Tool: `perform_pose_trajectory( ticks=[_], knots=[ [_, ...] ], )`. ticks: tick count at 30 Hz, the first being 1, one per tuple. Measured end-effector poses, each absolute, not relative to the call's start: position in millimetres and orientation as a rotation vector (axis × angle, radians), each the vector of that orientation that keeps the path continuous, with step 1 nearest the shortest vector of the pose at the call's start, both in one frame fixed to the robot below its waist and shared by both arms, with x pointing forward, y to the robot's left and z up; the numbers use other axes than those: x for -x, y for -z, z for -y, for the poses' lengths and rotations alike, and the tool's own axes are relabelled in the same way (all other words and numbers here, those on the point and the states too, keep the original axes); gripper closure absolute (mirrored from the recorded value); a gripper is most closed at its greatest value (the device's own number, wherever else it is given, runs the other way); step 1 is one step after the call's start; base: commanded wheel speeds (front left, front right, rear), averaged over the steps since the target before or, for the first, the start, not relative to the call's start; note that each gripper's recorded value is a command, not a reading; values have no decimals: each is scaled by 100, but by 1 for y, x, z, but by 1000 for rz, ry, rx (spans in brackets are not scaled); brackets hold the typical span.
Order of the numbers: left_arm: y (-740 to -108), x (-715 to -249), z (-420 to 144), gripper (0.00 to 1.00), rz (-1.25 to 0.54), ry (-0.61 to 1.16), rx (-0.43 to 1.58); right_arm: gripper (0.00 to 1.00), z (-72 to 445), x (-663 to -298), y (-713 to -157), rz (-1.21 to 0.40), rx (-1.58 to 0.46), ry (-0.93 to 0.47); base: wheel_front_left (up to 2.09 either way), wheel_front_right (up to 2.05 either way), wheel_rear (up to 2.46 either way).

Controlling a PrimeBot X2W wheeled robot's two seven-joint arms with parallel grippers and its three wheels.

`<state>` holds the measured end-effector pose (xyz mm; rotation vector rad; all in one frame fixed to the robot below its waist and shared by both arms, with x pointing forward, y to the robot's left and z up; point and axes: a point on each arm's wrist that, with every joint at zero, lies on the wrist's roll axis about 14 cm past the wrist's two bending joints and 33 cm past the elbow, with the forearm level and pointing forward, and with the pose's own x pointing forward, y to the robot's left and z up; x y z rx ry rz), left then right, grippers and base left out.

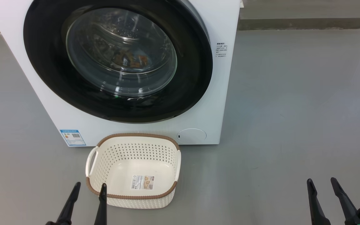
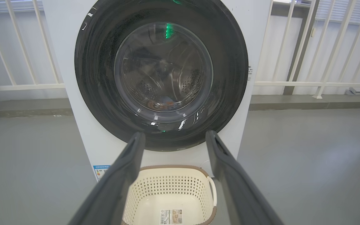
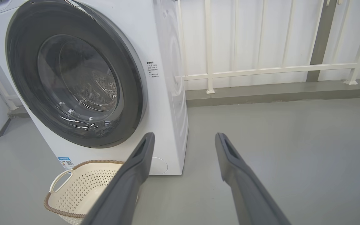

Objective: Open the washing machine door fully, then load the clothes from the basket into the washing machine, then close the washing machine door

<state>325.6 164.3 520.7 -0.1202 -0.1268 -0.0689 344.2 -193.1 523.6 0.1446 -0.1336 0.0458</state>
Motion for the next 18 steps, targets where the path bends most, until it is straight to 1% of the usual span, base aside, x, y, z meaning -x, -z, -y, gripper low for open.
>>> perform_pose_trajectory(
  ticks=[18],
  knots=[
    [-522,-325,-163,0,130,77,118,0,196,-341,-527,145,-145,-35,0,0,0]
  ],
)
